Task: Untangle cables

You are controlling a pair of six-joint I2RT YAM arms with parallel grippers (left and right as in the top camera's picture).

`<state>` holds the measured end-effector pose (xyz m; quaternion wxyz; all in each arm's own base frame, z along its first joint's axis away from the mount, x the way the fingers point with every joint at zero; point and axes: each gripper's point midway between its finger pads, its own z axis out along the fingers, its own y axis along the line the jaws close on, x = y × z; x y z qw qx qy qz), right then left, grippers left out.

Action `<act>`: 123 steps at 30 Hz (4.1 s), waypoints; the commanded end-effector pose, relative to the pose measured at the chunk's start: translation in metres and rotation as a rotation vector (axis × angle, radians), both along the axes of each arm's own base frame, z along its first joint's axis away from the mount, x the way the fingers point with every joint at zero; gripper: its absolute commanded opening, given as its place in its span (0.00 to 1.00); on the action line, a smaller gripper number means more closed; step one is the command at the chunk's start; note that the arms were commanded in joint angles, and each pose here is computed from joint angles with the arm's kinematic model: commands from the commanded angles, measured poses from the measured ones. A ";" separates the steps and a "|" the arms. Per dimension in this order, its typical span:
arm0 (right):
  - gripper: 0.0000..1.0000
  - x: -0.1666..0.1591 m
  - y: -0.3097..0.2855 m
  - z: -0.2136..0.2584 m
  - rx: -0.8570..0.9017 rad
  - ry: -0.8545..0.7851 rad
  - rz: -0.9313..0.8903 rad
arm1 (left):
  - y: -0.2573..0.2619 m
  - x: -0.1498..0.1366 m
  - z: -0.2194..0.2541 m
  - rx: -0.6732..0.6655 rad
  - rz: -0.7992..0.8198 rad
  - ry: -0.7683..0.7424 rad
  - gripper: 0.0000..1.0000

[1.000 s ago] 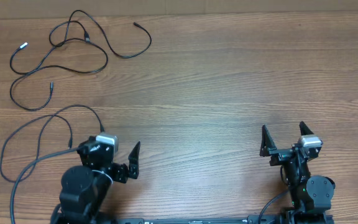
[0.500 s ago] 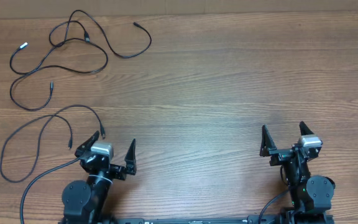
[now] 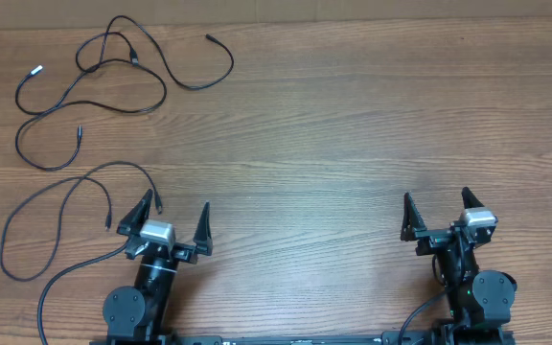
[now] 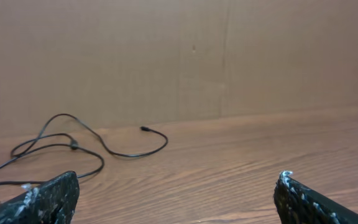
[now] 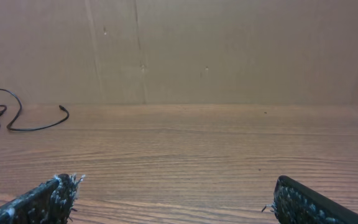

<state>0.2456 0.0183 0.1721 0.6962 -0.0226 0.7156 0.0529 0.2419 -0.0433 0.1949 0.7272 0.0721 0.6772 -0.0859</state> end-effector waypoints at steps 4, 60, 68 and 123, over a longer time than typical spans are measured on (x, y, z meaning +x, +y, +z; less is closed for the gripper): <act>1.00 0.000 -0.003 -0.001 0.004 -0.006 -0.013 | 0.019 0.003 -0.034 -0.003 0.109 0.130 1.00; 1.00 0.000 -0.003 -0.001 0.004 -0.006 -0.014 | 0.035 0.004 -0.039 0.029 0.198 0.146 1.00; 1.00 0.000 -0.003 -0.001 0.004 -0.006 -0.014 | 0.035 0.004 -0.039 0.029 0.198 0.146 0.99; 1.00 0.000 -0.004 -0.001 0.001 -0.006 -0.021 | 0.035 0.004 -0.039 0.029 0.197 0.146 1.00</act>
